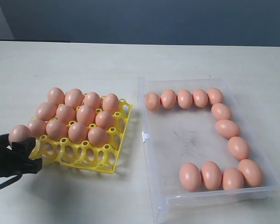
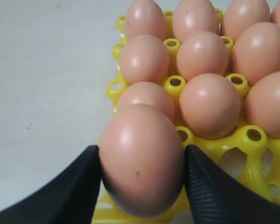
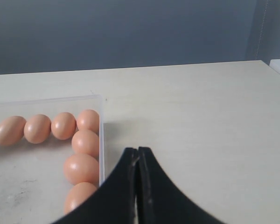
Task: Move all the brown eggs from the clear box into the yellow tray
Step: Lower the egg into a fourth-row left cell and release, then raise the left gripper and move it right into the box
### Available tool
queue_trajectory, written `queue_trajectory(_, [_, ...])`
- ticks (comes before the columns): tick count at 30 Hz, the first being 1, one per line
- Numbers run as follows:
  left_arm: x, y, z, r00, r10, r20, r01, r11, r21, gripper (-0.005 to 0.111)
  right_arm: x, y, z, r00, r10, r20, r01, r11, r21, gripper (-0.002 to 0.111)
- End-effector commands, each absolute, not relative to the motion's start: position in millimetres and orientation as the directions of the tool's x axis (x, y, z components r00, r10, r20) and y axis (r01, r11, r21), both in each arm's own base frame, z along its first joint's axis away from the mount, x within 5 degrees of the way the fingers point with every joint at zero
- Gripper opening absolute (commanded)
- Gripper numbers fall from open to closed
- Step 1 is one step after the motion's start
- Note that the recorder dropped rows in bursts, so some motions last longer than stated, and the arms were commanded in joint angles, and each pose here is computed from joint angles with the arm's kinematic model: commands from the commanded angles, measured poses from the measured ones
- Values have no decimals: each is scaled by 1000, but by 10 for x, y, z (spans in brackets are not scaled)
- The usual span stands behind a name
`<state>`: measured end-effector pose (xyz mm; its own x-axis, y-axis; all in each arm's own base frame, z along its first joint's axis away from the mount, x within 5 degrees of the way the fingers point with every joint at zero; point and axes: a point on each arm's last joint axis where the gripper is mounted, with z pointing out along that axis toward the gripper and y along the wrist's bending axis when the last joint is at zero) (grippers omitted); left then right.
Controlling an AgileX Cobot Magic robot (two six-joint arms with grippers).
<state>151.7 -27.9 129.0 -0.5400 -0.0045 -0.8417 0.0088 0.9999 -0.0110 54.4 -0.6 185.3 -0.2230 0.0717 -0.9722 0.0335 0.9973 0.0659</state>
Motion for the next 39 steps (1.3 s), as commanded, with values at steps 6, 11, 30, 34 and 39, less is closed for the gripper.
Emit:
queue_trajectory(6, [1617, -303, 1270, -536, 0, -844, 5, 1000, -3, 0, 543, -6, 1856, -214, 66, -974, 32, 998, 61, -1])
queue_trajectory(11, [1615, -304, 1268, -539, 0, -842, 5, 1000, -3, 5, 543, -6, 1856, -214, 66, -974, 32, 998, 61, -1])
queue_trajectory(30, [1732, -375, 1309, -566, -28, -824, 11, 999, -42, 58, 543, -6, 1856, -214, 66, -974, 32, 998, 61, -1])
queue_trajectory(34, [1766, -376, 1345, -536, -29, -844, 8, 999, -40, 59, 543, -6, 1856, -214, 66, -974, 32, 998, 61, -1])
queue_trajectory(39, [1855, -404, 1436, -477, -35, -878, 15, 999, -47, 58, 543, -6, 1856, -214, 66, -974, 32, 998, 61, -1])
